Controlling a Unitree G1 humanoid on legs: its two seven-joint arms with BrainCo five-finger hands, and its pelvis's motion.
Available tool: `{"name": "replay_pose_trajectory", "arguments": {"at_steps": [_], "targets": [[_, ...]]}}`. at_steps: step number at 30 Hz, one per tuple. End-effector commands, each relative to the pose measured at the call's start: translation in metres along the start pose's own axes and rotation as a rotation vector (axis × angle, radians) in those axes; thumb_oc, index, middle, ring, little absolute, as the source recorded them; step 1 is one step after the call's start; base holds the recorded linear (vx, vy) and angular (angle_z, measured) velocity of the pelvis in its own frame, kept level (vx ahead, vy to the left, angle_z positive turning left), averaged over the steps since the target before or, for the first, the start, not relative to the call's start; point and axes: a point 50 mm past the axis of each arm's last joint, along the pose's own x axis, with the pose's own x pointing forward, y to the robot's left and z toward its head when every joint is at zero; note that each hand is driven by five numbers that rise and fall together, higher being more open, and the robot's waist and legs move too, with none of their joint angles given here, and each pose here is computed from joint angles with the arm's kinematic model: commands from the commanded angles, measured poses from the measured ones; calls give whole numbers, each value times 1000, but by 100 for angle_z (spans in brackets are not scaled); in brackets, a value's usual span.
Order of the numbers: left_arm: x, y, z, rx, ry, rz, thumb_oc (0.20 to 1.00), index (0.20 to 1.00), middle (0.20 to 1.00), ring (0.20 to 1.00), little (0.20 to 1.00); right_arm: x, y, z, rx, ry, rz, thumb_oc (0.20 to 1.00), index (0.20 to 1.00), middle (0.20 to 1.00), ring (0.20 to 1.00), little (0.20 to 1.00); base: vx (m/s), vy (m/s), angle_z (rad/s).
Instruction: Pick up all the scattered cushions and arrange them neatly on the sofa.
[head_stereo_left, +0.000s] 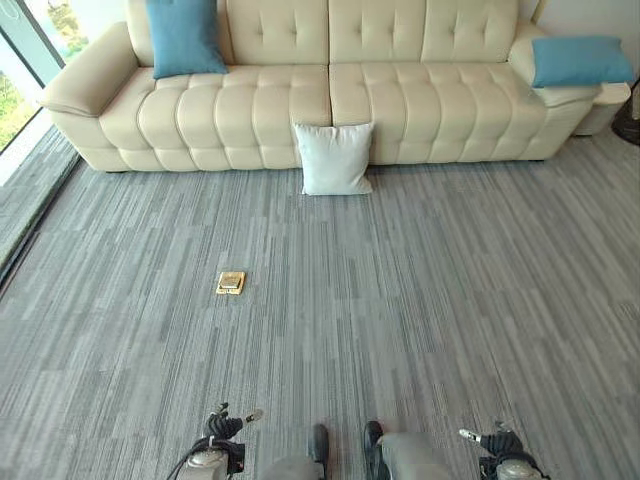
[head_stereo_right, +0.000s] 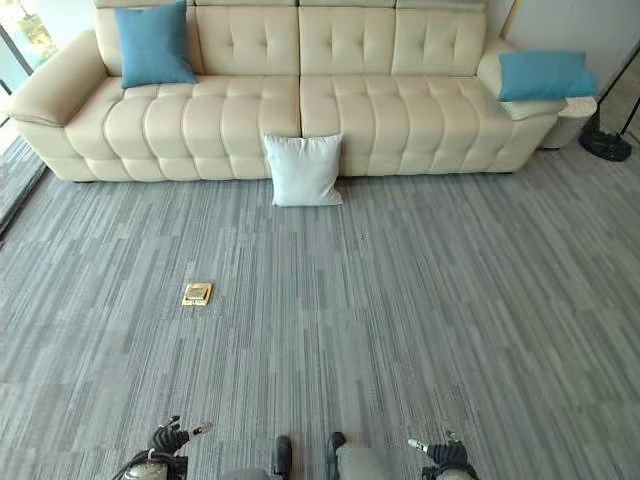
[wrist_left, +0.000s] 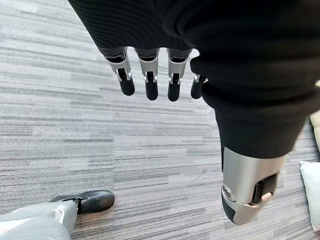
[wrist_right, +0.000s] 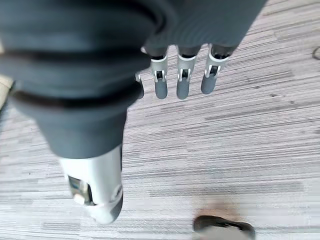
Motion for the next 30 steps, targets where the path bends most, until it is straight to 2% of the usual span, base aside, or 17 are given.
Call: {"name": "replay_pose_trajectory", "arguments": {"at_steps": [1,19,30], "targets": [[4,8,20,-34,-74,31,1000,1000,1000,1000,1000,3,-5,17,-6,-56,-29,1000,1000,1000,1000,1000,197,-17,8],[4,-1,17,-10,-58,11,1000,1000,1000,1000,1000,3,-19,-2,16,2,-72,1000,1000,1000,1000,1000,248,-108,17],[4,11,14,-33,-49,27,1000,1000,1000,1000,1000,6,-24,7,38,-14,-70,1000,1000,1000,1000,1000,236,-134,-9]]}}
